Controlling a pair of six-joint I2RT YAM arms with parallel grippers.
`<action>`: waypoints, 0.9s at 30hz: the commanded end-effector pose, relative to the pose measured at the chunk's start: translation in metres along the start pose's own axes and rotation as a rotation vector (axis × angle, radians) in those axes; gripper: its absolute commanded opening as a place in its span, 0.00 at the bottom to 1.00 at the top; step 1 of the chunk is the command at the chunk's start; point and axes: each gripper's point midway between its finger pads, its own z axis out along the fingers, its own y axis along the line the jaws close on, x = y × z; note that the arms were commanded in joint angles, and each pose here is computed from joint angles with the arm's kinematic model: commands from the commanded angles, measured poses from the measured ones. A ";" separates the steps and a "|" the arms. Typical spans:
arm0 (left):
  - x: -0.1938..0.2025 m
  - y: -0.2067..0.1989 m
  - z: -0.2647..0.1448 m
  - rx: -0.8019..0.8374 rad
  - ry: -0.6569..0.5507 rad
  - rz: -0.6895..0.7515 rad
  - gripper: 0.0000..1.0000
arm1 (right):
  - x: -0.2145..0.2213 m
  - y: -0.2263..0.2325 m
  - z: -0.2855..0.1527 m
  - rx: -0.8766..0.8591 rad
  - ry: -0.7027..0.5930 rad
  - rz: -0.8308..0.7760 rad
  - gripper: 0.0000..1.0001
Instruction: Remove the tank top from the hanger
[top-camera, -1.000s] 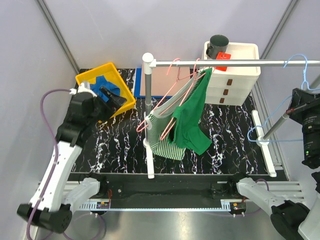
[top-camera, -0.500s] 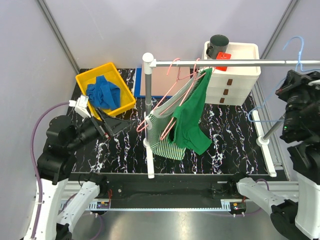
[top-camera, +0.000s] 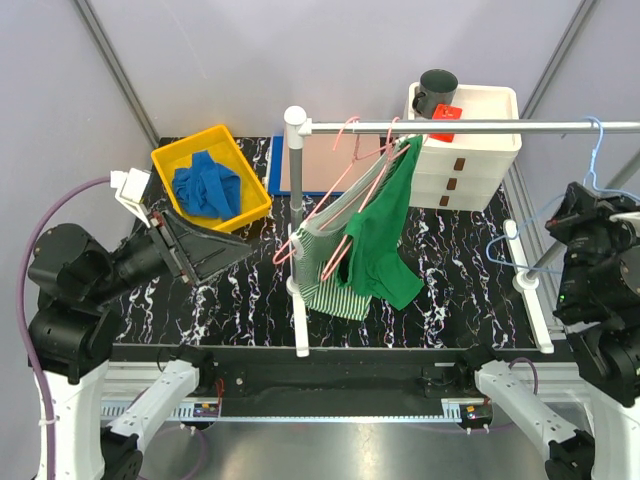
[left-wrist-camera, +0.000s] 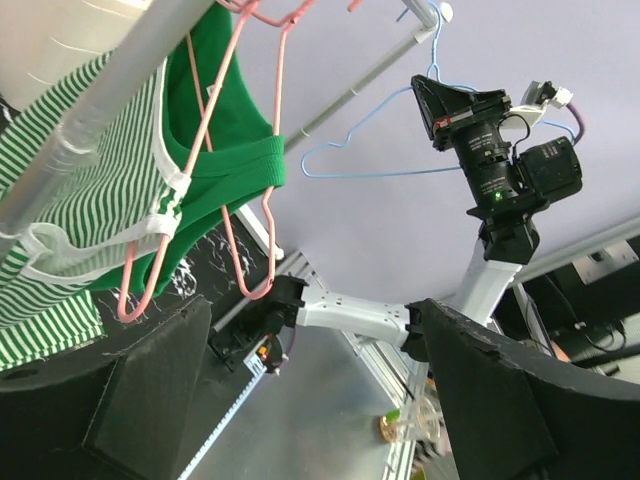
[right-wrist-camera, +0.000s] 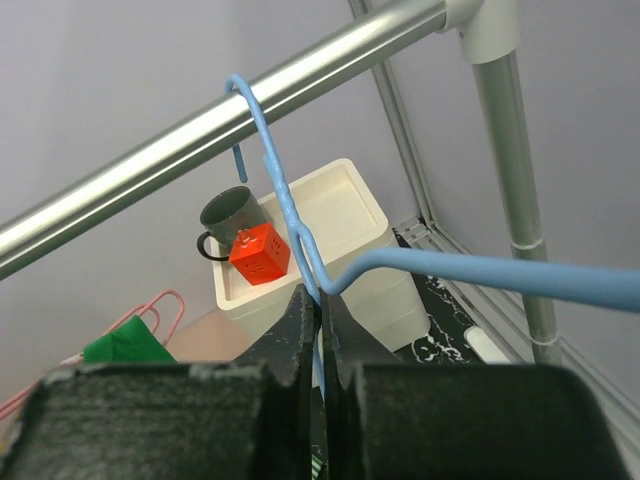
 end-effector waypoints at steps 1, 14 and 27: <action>-0.002 -0.014 0.007 0.080 0.071 -0.006 0.90 | 0.005 -0.015 -0.010 0.041 0.000 0.050 0.13; -0.027 -0.040 0.022 0.188 0.124 0.033 0.90 | 0.060 0.012 -0.068 -0.248 0.342 0.154 0.86; 0.023 -0.044 0.089 0.094 0.186 0.072 0.84 | 0.091 0.132 -0.113 -0.821 0.747 0.220 0.93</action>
